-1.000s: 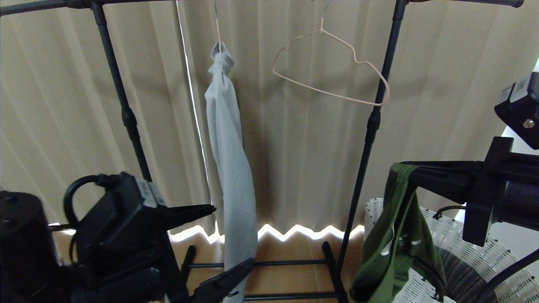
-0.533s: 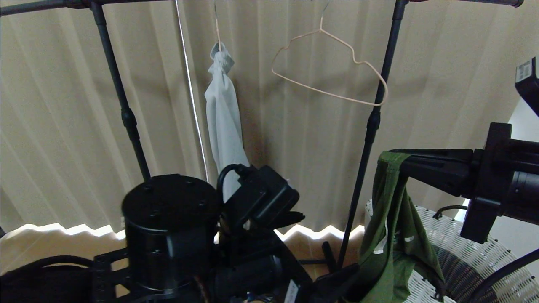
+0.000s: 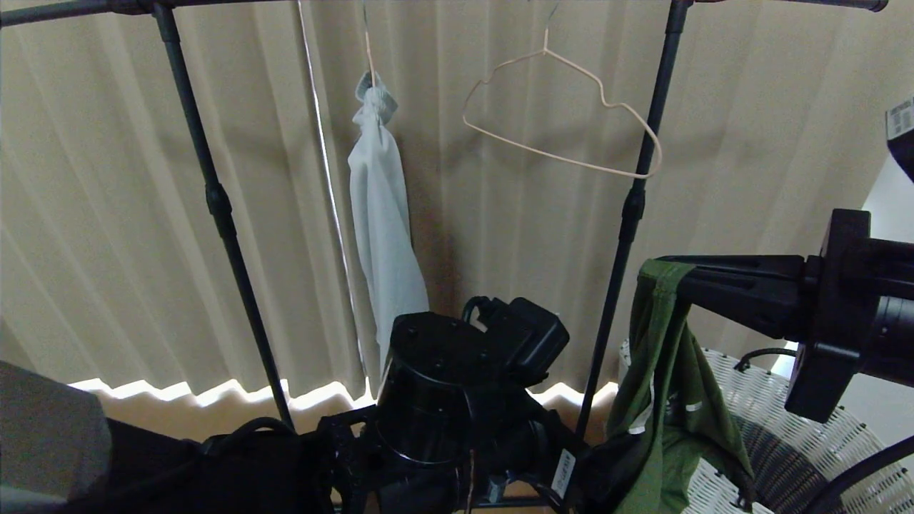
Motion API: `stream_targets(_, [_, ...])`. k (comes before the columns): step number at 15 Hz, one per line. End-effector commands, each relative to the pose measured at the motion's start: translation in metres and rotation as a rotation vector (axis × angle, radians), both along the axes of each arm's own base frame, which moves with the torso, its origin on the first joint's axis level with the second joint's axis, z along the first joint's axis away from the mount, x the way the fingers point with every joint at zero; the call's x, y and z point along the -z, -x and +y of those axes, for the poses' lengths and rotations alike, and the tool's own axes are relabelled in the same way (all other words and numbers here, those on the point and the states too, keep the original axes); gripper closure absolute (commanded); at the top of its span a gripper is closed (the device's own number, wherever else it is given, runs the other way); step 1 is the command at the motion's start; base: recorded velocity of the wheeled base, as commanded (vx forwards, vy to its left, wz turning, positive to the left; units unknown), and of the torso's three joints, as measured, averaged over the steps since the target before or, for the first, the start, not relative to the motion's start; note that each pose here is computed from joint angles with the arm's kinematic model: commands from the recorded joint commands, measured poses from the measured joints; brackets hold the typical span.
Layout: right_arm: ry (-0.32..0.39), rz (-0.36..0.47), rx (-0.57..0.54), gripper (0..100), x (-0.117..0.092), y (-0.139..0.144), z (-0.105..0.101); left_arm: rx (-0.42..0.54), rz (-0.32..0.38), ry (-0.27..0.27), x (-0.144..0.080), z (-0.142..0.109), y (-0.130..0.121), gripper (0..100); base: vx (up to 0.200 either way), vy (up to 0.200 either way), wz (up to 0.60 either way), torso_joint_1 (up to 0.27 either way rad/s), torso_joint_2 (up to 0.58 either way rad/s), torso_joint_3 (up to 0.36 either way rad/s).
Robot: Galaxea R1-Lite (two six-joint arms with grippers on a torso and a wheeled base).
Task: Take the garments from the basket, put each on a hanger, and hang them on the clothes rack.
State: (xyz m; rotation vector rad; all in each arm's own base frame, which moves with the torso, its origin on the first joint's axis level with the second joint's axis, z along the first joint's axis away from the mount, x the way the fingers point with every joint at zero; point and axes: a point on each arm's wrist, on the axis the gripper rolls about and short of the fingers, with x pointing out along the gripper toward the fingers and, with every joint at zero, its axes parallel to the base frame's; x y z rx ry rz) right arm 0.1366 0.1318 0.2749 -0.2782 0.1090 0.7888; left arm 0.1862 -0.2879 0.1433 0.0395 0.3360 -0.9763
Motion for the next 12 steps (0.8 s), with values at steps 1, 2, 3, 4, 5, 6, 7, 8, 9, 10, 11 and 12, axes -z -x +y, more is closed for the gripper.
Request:
stream_targets(1, [-0.01, -0.01, 0.0, 100, -0.002, 0.003, -0.003, -0.047, 0.021, -0.029, 0.014, -0.003, -0.01, 0, 0.0, 0.0, 0.0, 0.0, 0.0, 0.0])
stream_targets(2, [-0.013, -0.013, -0.002, 100, -0.003, 0.004, -0.004, -0.054, 0.029, -0.042, 0.018, -0.001, -0.013, 0, 0.0, 0.0, 0.0, 0.0, 0.0, 0.0])
stream_targets(3, [-0.016, -0.017, 0.0, 100, -0.004, 0.004, -0.004, -0.056, 0.039, -0.058, 0.023, -0.001, -0.012, 0, 0.0, 0.0, 0.0, 0.0, 0.0, 0.0])
stream_targets(4, [-0.02, -0.021, 0.0, 100, -0.006, 0.005, -0.004, -0.067, 0.047, -0.078, 0.028, 0.001, -0.011, 0, 0.0, 0.0, 0.0, 0.0, 0.0, 0.0])
stream_targets(5, [-0.021, -0.023, 0.001, 100, -0.006, 0.004, -0.005, -0.074, 0.052, -0.091, 0.032, 0.003, -0.01, 0, 0.0, 0.0, 0.0, 0.0, 0.0, 0.0])
stream_targets(6, [-0.023, -0.025, 0.001, 100, -0.007, 0.005, -0.005, -0.074, 0.059, -0.102, 0.035, 0.005, -0.009, 0, 0.0, 0.0, 0.0, 0.0, 0.0, 0.0])
stream_targets(7, [-0.026, -0.027, 0.001, 100, -0.008, 0.005, -0.006, -0.074, 0.066, -0.113, 0.038, 0.007, -0.008, 0, 0.0, 0.0, 0.0, 0.0, 0.0, 0.0])
stream_targets(8, [-0.028, -0.029, 0.003, 100, -0.008, 0.006, -0.006, -0.076, 0.073, -0.124, 0.04, 0.009, -0.007, 0, 0.0, 0.0, 0.0, 0.0, 0.0, 0.0])
stream_targets(9, [-0.03, -0.031, 0.003, 100, -0.009, 0.006, -0.006, -0.074, 0.078, -0.133, 0.043, 0.011, -0.005, 0, 0.0, 0.0, 0.0, 0.0, 0.0, 0.0])
stream_targets(10, [-0.032, -0.034, 0.004, 100, -0.01, 0.005, -0.006, -0.076, 0.082, -0.138, 0.044, 0.012, -0.005, 0, 0.0, 0.0, 0.0, 0.0, 0.0, 0.0])
stream_targets(11, [-0.032, -0.034, 0.004, 100, -0.01, 0.005, -0.006, -0.082, 0.084, -0.142, 0.045, 0.014, -0.005, 100, 0.0, 0.0, 0.0, 0.0, 0.0, 0.0])
stream_targets(12, [-0.032, -0.034, 0.004, 100, -0.01, 0.005, -0.006, -0.085, 0.091, -0.152, 0.048, 0.017, -0.004, 100, 0.0, 0.0, 0.0, 0.0, 0.0, 0.0])
